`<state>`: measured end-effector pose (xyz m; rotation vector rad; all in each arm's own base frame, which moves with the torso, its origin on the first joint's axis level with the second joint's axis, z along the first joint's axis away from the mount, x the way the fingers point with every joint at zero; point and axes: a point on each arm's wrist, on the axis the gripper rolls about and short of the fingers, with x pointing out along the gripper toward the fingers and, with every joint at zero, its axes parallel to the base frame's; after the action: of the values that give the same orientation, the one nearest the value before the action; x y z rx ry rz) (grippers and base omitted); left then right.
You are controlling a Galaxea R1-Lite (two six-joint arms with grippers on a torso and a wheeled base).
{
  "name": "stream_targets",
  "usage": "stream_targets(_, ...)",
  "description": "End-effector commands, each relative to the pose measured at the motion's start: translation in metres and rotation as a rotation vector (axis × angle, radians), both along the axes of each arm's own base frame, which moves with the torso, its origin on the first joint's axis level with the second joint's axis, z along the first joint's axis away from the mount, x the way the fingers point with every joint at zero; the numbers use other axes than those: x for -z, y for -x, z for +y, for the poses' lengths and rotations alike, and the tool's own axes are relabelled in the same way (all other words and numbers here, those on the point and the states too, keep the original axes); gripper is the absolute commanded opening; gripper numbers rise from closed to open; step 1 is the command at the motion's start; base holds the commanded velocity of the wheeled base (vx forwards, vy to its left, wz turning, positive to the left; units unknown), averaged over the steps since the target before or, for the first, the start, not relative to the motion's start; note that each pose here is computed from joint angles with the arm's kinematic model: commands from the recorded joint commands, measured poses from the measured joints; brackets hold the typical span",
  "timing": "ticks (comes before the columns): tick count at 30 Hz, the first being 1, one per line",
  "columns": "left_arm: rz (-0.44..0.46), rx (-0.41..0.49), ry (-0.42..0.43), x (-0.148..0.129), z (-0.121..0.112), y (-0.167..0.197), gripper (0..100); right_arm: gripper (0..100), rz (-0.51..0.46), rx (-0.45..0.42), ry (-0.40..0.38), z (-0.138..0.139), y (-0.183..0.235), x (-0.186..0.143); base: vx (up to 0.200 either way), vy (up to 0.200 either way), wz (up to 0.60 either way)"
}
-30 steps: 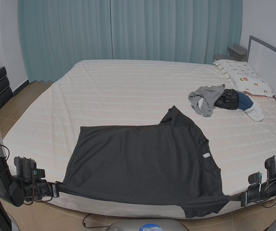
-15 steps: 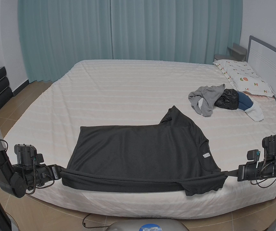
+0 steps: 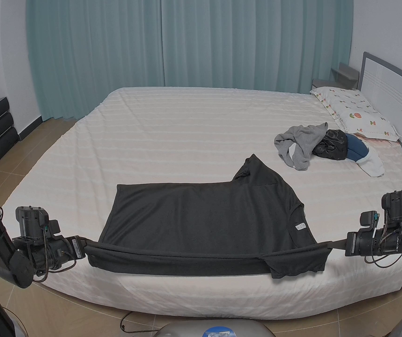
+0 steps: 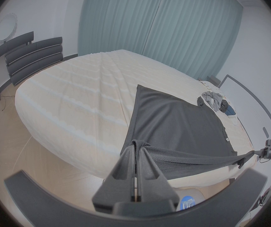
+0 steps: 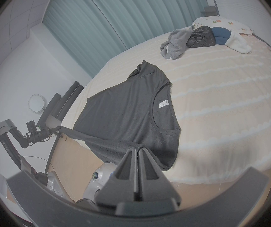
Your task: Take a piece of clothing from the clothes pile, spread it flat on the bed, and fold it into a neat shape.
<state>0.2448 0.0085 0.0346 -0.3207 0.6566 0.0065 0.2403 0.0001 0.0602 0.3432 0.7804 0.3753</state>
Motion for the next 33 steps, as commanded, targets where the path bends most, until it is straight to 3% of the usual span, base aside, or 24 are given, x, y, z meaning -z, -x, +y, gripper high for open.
stream_targets(1,-0.008,0.004,0.002,-0.003,-0.001,-0.002,0,0,0.002,0.002,0.0,0.0,-0.003,0.001,0.0,0.0,0.0)
stream_targets(19,0.05,-0.024,0.054,0.038,-0.002,-0.053,0,0,0.08,0.021,0.0,0.001,-0.06,0.04,0.0,0.0,0.0)
stream_targets(33,0.058,-0.05,0.088,0.05,-0.003,-0.075,0,0,0.107,0.044,-0.036,0.008,-0.087,0.059,0.0,0.0,0.0)
